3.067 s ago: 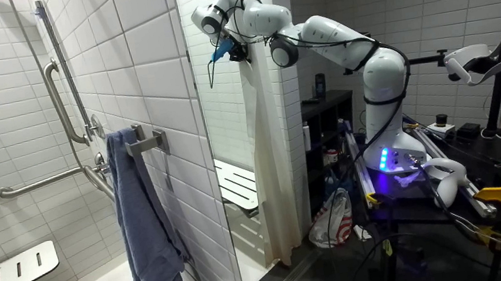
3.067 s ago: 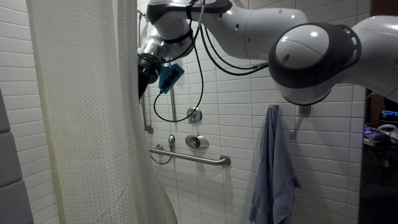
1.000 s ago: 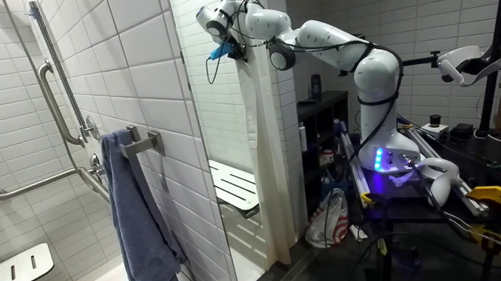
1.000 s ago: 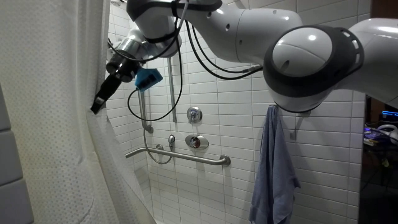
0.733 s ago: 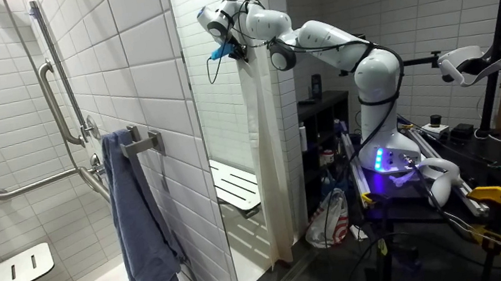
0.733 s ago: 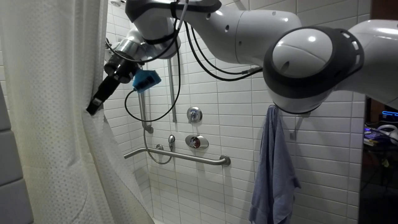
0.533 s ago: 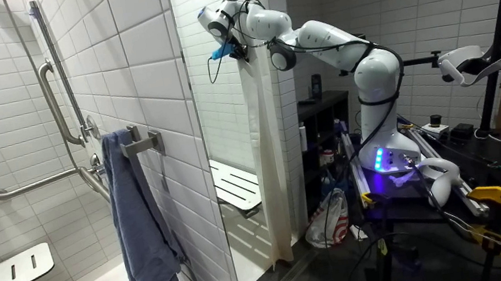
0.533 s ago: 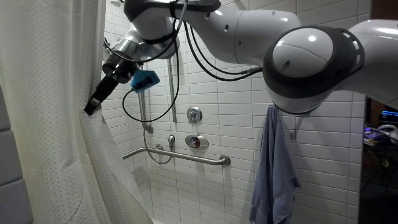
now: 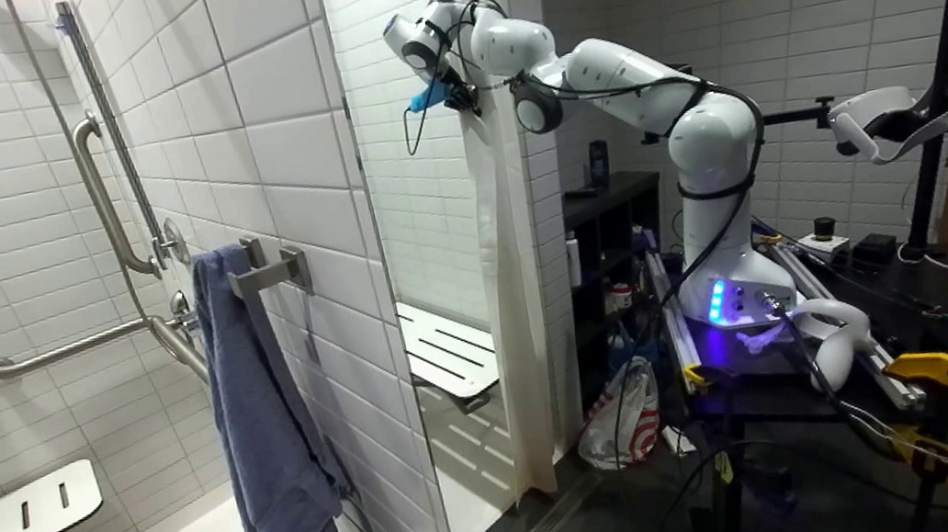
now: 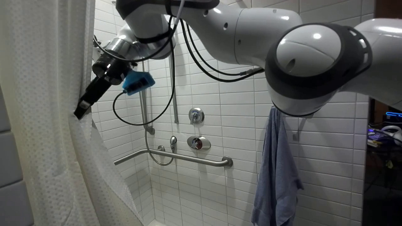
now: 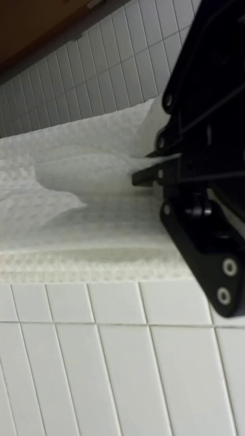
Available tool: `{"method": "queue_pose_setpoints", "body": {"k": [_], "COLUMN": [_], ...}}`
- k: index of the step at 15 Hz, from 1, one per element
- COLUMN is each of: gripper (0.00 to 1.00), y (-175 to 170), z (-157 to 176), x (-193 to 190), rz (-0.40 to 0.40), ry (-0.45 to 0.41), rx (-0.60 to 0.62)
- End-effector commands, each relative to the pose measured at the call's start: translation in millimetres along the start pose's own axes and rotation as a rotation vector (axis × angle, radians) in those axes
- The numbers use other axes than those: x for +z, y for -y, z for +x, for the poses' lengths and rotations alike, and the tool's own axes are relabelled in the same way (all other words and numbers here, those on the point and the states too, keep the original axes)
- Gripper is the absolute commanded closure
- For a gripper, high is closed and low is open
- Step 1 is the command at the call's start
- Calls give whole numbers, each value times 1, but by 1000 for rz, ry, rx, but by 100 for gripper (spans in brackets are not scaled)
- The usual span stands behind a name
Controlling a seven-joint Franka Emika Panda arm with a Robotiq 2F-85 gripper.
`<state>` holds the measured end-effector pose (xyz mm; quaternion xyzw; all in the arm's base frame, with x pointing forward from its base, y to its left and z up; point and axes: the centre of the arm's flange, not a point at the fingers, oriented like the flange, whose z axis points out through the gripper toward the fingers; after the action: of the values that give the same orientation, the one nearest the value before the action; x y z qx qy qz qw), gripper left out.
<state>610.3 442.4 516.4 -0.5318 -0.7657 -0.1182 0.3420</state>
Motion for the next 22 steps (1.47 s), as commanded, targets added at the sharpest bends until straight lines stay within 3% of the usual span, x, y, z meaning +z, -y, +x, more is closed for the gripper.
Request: {"method": "queue_pose_setpoints", "body": {"k": [1, 8, 22], "gripper": [100, 100, 100], "y": [-68, -59, -57], "z": [9, 20, 25], "x": [30, 41, 45], "rz": [87, 149, 144], "ry": [71, 89, 67], "rx": [-24, -70, -152]}}
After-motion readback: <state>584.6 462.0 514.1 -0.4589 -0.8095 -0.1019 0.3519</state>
